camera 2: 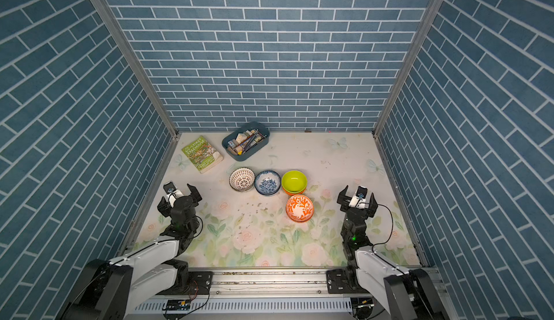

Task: Stack the bowls
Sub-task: Reset both arms

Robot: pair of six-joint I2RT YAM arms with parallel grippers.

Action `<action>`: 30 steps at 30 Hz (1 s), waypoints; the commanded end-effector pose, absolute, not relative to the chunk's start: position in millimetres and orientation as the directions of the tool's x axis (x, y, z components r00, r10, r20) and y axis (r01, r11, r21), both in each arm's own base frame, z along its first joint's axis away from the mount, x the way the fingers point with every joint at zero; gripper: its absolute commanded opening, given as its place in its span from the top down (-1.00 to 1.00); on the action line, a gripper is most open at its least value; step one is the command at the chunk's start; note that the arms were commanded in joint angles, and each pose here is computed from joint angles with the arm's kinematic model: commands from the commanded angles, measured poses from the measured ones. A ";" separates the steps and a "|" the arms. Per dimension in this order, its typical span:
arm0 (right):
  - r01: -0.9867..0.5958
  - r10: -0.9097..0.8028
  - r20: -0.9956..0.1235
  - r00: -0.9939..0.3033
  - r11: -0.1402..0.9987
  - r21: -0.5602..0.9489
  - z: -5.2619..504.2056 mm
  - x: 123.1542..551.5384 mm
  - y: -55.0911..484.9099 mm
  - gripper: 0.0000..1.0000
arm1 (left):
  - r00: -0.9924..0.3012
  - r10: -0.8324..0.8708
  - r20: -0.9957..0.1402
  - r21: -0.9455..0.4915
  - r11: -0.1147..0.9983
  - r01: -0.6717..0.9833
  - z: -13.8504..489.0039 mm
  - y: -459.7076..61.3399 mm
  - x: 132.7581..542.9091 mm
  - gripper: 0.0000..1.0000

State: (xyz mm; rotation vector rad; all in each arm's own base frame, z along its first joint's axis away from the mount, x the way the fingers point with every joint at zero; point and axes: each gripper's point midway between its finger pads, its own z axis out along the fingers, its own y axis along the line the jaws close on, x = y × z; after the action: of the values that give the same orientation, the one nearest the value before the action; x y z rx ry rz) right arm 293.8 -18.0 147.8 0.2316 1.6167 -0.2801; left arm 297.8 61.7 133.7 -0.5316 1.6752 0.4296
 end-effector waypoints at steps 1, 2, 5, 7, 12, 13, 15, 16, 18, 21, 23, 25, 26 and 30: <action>0.313 -0.085 -0.995 0.044 0.947 -0.067 169.5 292.8 -17.3 -0.99 | 0.029 -0.067 -0.997 -0.072 0.855 -0.513 161.3 57.8 303.6 -1.00; 0.309 -0.098 -0.994 0.052 0.948 -0.078 171.7 295.8 -15.9 -0.99 | 0.049 -0.057 -0.997 -0.074 0.864 -0.498 165.2 56.0 305.9 -1.00; 0.286 -0.136 -0.989 0.065 0.952 -0.112 174.6 305.0 -9.4 -0.99 | 0.048 -0.024 -0.999 -0.042 0.897 -0.439 165.0 46.8 318.1 -1.00; 0.275 -0.131 -0.988 0.079 0.956 -0.105 173.1 308.3 -8.1 -0.99 | 0.058 -0.031 -0.998 -0.052 0.909 -0.413 161.1 43.9 323.6 -1.00; 0.149 -0.168 -0.982 0.091 0.977 -0.153 163.2 313.6 12.0 -0.99 | 0.012 0.021 -1.000 0.016 0.948 -0.318 147.1 26.8 338.9 -1.00; 0.141 -0.165 -0.982 0.093 0.979 -0.151 163.8 316.1 12.6 -0.99 | -0.025 0.010 -1.000 0.017 0.945 -0.326 141.6 27.6 343.1 -1.00; 0.103 -0.145 -0.986 0.077 0.985 -0.137 157.3 321.0 13.0 -0.99 | -0.040 0.001 -0.999 0.014 0.946 -0.325 139.1 30.5 350.5 -1.00; 0.128 -0.152 -0.986 0.068 0.981 -0.143 154.8 327.1 8.5 -0.99 | -0.058 -0.007 -0.998 0.012 0.947 -0.321 136.8 30.1 352.2 -1.00; 0.102 -0.143 -0.990 0.009 0.985 -0.141 145.8 337.9 11.2 -0.99 | -0.043 -0.008 -0.999 0.007 0.945 -0.327 139.0 31.7 352.2 -1.00; 0.106 -0.137 -0.990 -0.020 0.985 -0.138 141.6 345.9 8.6 -0.99 | -0.037 -0.011 -0.999 0.002 0.945 -0.326 140.2 31.7 351.5 -1.00; 0.108 -0.136 -0.991 -0.019 0.985 -0.137 141.5 345.5 8.0 -0.99 | -0.046 -0.013 -0.999 0.003 0.946 -0.323 139.2 31.1 352.7 -1.00; 0.109 -0.137 -0.990 -0.019 0.984 -0.138 141.2 344.9 7.7 -0.99 | -0.048 -0.011 -0.999 0.005 0.947 -0.322 138.5 31.0 352.4 -1.00; 0.109 -0.135 -0.991 -0.019 0.985 -0.137 141.5 345.2 7.7 -0.99 | -0.050 -0.012 -0.999 0.004 0.947 -0.321 138.4 30.9 352.9 -1.00; 0.107 -0.136 -0.991 -0.017 0.985 -0.137 141.9 345.3 8.3 -0.99 | -0.050 -0.013 -0.999 0.004 0.946 -0.323 138.0 31.4 352.7 -1.00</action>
State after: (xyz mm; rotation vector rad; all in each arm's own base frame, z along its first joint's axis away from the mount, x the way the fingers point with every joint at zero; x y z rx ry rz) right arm 344.0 7.4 137.9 -0.0358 1.5877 -0.2182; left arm 351.1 30.1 137.0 -0.2648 1.6074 0.2578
